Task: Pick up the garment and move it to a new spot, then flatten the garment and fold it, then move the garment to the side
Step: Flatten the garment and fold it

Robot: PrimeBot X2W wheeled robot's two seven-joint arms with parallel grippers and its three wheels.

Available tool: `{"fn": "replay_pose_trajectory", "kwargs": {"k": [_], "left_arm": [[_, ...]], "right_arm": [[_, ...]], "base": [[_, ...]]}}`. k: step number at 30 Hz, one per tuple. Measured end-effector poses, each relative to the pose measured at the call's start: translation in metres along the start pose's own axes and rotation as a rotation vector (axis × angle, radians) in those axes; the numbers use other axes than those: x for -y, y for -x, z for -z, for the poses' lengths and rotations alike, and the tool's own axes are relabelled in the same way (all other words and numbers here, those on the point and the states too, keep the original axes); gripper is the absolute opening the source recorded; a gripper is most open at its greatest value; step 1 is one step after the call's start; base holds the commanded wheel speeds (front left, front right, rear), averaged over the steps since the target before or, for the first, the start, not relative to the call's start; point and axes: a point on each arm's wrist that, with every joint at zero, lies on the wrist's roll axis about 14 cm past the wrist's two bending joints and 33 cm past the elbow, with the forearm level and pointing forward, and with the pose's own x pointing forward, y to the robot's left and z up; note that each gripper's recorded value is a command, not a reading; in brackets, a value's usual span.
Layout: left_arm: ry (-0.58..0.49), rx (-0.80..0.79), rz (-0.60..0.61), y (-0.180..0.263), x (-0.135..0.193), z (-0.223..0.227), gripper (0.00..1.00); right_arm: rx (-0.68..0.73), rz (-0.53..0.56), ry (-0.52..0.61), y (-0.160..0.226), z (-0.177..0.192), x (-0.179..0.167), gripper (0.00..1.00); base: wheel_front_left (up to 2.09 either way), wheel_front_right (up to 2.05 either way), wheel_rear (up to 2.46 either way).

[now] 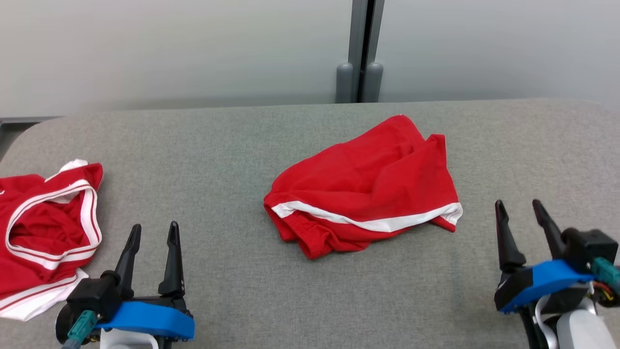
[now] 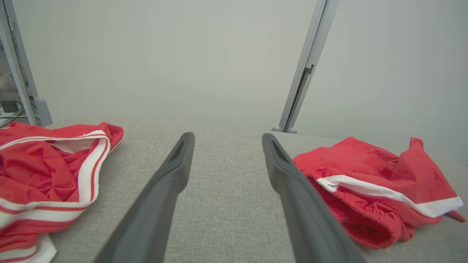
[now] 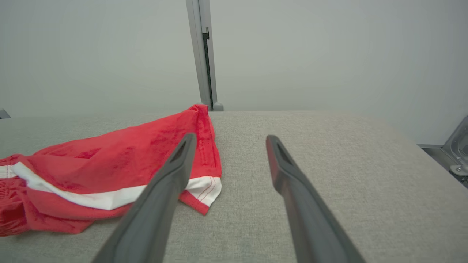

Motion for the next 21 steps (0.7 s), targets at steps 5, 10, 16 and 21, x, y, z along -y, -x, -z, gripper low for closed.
{"fn": "replay_pose_trajectory", "kwargs": {"k": [5,10,16,21], "left_arm": [[0.011,0.008,-0.009,0.009,0.001,-0.002,1.0],[0.015,0.001,-0.025,0.018,-0.002,0.001,1.0],[0.015,-0.003,-0.032,0.023,-0.002,0.003,1.0],[0.005,-0.008,-0.033,0.025,-0.002,0.005,1.0]], "right_arm": [[0.022,-0.011,-0.017,0.023,-0.003,-0.005,1.0],[0.015,-0.057,-0.047,0.037,-0.001,-0.022,1.0],[0.015,-0.062,-0.057,0.041,-0.003,-0.023,1.0],[0.013,-0.057,-0.062,0.041,-0.004,-0.022,1.0]], "base": [[0.0,0.0,0.0],[0.0,0.0,0.0],[0.0,0.0,0.0],[0.0,0.0,0.0]]}}
